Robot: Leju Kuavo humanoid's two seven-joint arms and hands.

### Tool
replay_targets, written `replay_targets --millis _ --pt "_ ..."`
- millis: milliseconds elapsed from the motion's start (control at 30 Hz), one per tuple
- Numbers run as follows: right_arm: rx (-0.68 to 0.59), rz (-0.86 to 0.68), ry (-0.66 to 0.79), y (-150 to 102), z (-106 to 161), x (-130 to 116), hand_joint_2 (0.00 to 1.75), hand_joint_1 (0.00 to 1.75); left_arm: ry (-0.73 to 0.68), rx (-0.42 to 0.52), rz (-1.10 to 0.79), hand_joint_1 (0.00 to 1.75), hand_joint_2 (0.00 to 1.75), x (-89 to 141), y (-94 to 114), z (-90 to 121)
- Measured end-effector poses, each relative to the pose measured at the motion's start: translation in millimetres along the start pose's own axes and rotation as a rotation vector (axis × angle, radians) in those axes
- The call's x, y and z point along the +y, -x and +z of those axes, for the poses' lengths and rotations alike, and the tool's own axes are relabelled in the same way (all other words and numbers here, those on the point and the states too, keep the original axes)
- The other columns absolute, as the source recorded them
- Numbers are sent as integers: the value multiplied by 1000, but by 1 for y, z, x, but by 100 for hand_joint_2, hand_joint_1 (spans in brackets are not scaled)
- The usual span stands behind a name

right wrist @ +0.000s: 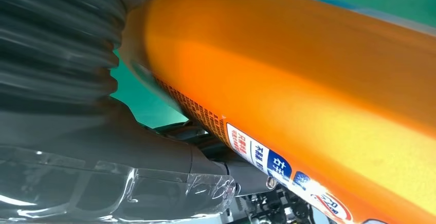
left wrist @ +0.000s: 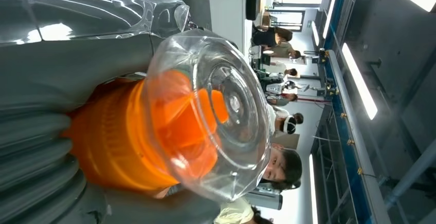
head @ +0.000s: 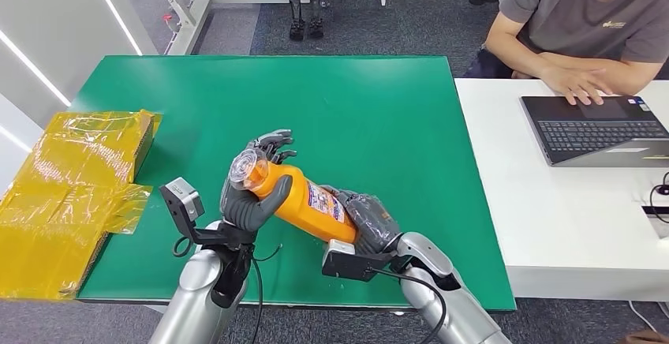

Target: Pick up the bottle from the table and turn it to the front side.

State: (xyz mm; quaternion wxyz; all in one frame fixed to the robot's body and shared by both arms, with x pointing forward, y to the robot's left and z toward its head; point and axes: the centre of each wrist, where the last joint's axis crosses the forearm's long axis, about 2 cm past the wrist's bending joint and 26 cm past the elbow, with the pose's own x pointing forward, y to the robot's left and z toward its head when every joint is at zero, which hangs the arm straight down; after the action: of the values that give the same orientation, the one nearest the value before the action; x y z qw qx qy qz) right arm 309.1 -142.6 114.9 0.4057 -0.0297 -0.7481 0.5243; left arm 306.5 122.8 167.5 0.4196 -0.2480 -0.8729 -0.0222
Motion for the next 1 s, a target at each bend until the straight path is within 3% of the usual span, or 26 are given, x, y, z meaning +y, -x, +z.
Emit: replay_targets --millis 333,367,467,500,1000 --pt "4 -2 57 -4 5 2 175 174 2 2 3 175 175 -4 0 -2" --pt "5 -5 66 -4 6 3 175 147 2 3 4 175 175 -5 0 -2" --pt "7 -21 100 -5 9 4 175 19 1 2 5 175 175 -7 0 -3" --pt "6 -29 112 -6 10 5 175 3 1 1 3 175 175 -7 0 -3" --pt "-90 -200 427 -22 12 2 175 0 -49 3 -36 175 175 -5 0 -3"
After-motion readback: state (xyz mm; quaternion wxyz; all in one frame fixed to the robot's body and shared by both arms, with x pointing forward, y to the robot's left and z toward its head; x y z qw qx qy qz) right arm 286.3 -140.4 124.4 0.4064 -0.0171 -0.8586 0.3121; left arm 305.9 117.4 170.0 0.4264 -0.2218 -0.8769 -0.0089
